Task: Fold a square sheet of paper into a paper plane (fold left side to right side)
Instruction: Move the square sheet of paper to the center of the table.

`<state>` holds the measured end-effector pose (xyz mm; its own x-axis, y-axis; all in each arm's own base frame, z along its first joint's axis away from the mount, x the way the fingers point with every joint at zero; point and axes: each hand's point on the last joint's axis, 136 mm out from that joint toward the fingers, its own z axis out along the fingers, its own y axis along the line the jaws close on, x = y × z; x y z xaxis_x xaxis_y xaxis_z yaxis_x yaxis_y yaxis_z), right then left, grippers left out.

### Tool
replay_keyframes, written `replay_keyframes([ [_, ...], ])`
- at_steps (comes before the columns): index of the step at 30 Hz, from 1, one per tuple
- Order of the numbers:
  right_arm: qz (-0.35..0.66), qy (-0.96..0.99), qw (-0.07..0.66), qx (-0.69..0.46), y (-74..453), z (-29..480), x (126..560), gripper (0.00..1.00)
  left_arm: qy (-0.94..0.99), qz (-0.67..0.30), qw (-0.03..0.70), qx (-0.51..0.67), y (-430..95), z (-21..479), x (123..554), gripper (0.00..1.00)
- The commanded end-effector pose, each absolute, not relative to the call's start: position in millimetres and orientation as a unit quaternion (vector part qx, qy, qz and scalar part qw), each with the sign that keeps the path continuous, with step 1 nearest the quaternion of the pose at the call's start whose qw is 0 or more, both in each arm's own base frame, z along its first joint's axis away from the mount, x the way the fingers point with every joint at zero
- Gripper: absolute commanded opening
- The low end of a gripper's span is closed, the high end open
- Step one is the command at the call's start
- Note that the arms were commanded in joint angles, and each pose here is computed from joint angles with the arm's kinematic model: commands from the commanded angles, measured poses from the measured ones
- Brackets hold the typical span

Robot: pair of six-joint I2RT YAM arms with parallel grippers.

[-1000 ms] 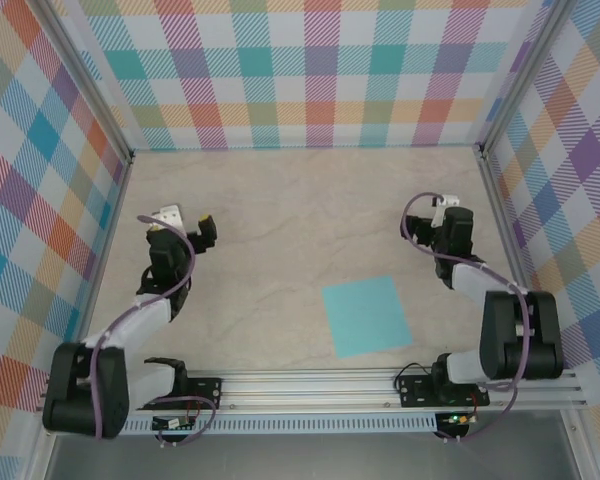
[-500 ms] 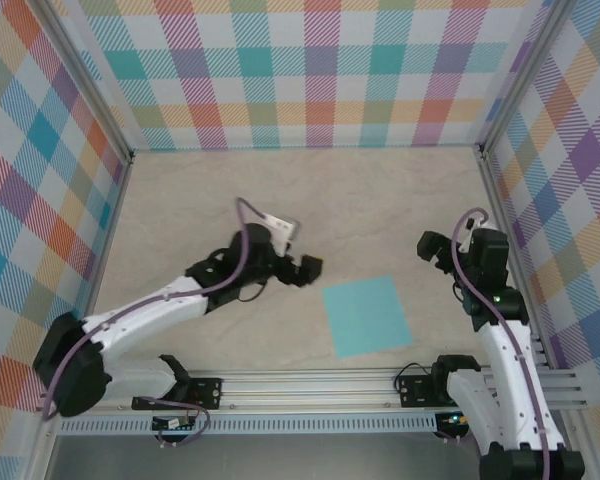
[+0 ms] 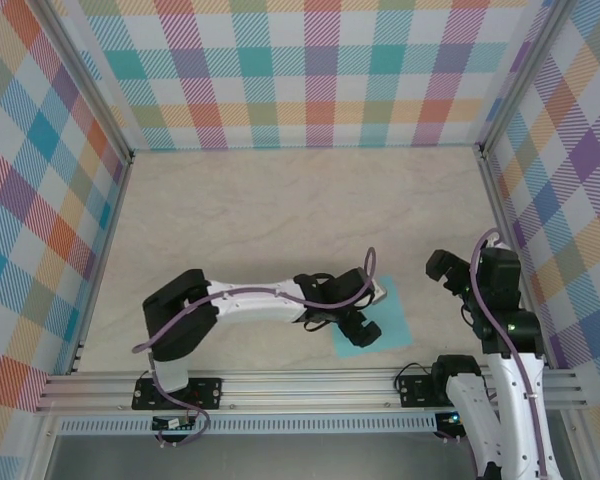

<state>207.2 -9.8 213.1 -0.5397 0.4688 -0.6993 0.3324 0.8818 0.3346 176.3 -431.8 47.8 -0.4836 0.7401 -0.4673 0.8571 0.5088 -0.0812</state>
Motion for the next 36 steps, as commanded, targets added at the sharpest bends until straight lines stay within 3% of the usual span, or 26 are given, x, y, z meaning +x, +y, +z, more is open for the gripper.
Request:
replay_keyframes([
  [1, 0.076, 0.871, 0.421, 0.241, -13, 219, 201, 1.0, 0.841, -0.096, 0.153, 0.509, -419, 29, 172, 1.0],
  [18, 0.068, 0.87, 0.422, 0.247, -16, 217, 201, 1.0, 0.837, -0.02, 0.119, 0.533, -362, -9, 216, 1.0],
  [26, 0.074, 0.869, 0.422, 0.248, -15, 216, 199, 1.0, 0.839, -0.067, 0.098, 0.532, -332, 6, 252, 1.0],
  [36, 0.108, 0.878, 0.4, 0.238, -1, 200, 202, 1.0, 0.823, -0.051, 0.108, 0.555, -315, 24, 296, 0.99],
])
